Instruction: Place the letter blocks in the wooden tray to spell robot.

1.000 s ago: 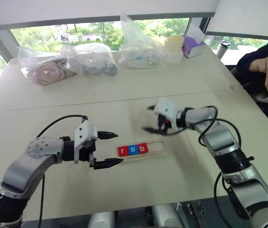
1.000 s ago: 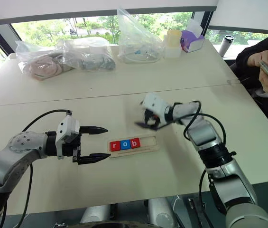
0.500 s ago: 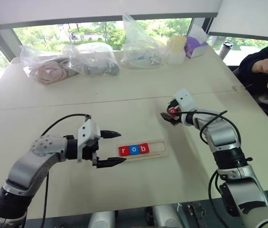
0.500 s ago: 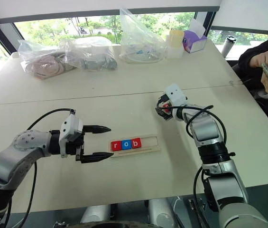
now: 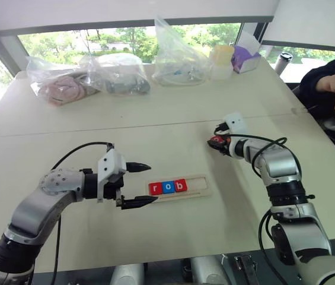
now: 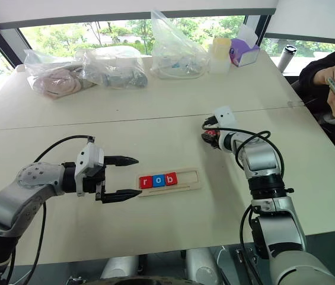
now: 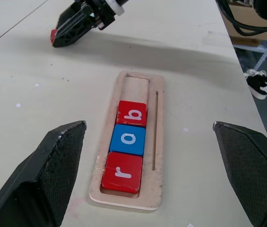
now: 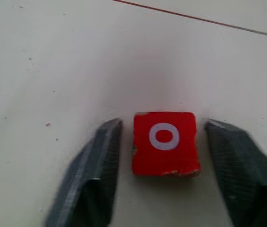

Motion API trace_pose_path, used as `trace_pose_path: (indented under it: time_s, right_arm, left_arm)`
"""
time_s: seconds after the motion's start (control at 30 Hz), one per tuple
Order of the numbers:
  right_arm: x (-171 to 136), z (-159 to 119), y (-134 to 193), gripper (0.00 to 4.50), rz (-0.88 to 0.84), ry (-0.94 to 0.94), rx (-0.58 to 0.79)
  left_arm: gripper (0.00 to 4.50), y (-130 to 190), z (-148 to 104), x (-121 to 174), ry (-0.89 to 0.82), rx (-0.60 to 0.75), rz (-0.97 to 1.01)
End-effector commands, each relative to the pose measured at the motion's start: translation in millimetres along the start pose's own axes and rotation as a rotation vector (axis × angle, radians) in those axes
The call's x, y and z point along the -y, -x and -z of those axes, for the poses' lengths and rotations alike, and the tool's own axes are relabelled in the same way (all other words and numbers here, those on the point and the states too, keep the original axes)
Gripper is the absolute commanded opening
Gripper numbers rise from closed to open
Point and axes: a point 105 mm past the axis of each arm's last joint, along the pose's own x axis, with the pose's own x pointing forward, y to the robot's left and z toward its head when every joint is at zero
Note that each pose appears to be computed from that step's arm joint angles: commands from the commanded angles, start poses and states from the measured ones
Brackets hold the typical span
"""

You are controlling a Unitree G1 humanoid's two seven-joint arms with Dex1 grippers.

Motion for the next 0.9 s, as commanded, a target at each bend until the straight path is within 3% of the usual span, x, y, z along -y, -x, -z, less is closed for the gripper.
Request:
trace_pose_path:
  time_s: [0.03,0.17,0.4,0.83,0.87,0.9]
  right_arm:
    - [-5.7,5.2,10.9,1.17,-0.008,-0.062,-0.020]
    - [-16.6,12.7,31.6,1.17,-0.018,-0.117,-0.035]
    - [-52.3,66.4,87.3,1.17,0.014,-0.202,-0.158]
    - [-48.0,75.1,98.1,1.17,0.136,-0.179,-0.164]
    - [-48.1,73.5,98.2,2.22,0.130,-0.166,-0.163]
    - [-48.4,71.2,98.4,2.59,0.120,-0.152,-0.160]
  left_arm:
    - [4.50,-2.2,-5.7,-1.7,-0.034,0.021,0.002]
    - [4.50,-4.3,-5.7,-2.3,-0.035,0.026,0.009]
    - [4.50,-5.4,-3.5,-0.8,-0.031,0.026,0.028]
    - [4.50,-10.0,-3.3,-4.0,-0.049,0.027,0.055]
    - [4.50,-9.9,-3.2,-4.1,-0.049,0.026,0.054]
    - [4.50,-10.0,-3.1,-4.2,-0.050,0.026,0.054]
